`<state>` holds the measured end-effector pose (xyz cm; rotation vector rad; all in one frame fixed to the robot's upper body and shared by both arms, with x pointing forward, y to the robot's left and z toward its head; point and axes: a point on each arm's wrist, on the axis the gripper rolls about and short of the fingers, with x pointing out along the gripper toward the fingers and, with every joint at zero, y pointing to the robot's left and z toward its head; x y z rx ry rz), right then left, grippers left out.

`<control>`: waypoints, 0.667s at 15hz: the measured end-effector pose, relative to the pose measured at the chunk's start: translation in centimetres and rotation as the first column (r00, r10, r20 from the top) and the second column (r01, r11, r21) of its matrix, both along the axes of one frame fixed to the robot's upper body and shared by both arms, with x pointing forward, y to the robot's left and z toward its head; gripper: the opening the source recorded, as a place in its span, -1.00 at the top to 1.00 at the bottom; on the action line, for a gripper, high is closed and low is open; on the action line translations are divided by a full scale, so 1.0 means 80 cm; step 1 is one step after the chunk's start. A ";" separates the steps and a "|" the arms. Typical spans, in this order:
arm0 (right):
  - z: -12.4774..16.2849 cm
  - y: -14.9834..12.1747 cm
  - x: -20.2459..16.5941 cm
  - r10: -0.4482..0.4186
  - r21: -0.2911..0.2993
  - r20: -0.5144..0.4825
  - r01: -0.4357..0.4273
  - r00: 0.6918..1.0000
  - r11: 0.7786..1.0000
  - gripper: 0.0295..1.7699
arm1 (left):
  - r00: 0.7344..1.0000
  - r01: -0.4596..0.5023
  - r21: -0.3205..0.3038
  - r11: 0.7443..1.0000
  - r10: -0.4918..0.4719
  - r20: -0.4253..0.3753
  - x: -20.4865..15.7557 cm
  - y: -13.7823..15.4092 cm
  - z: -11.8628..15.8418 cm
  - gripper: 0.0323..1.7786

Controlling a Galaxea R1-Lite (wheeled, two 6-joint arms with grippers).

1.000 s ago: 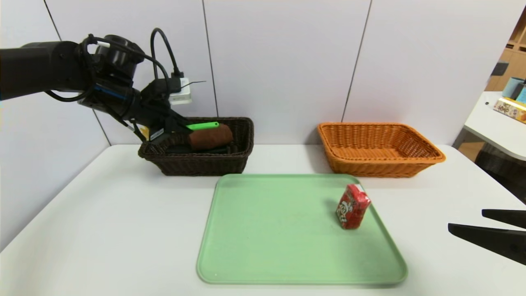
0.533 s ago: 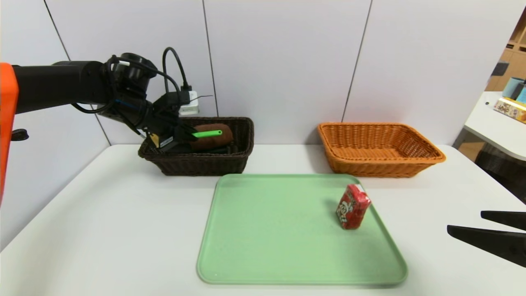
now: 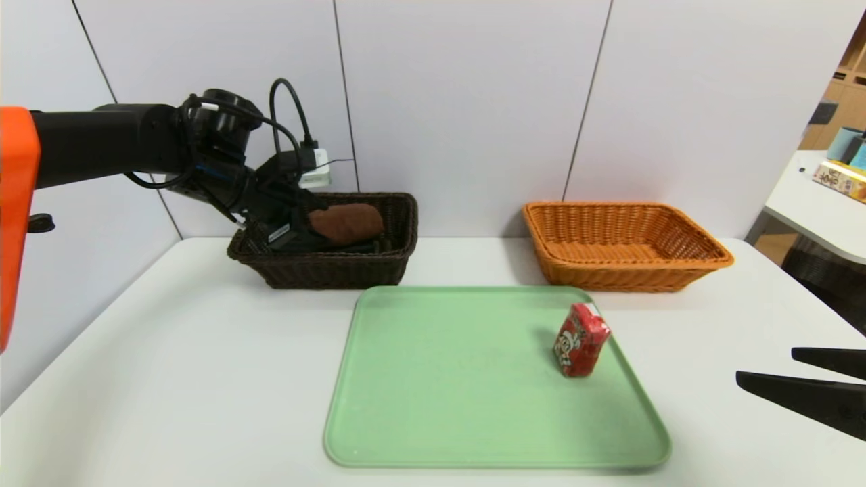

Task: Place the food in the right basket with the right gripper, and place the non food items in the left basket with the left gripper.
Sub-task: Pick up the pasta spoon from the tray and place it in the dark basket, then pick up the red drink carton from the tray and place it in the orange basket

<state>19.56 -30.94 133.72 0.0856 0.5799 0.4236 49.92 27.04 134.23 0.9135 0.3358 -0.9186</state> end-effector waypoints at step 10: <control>0.000 0.001 0.004 -0.004 -0.004 -0.006 0.004 1.000 1.000 -0.92 | 0.943 -0.208 -0.293 0.933 0.112 -0.312 -0.086 -0.068 0.067 -0.70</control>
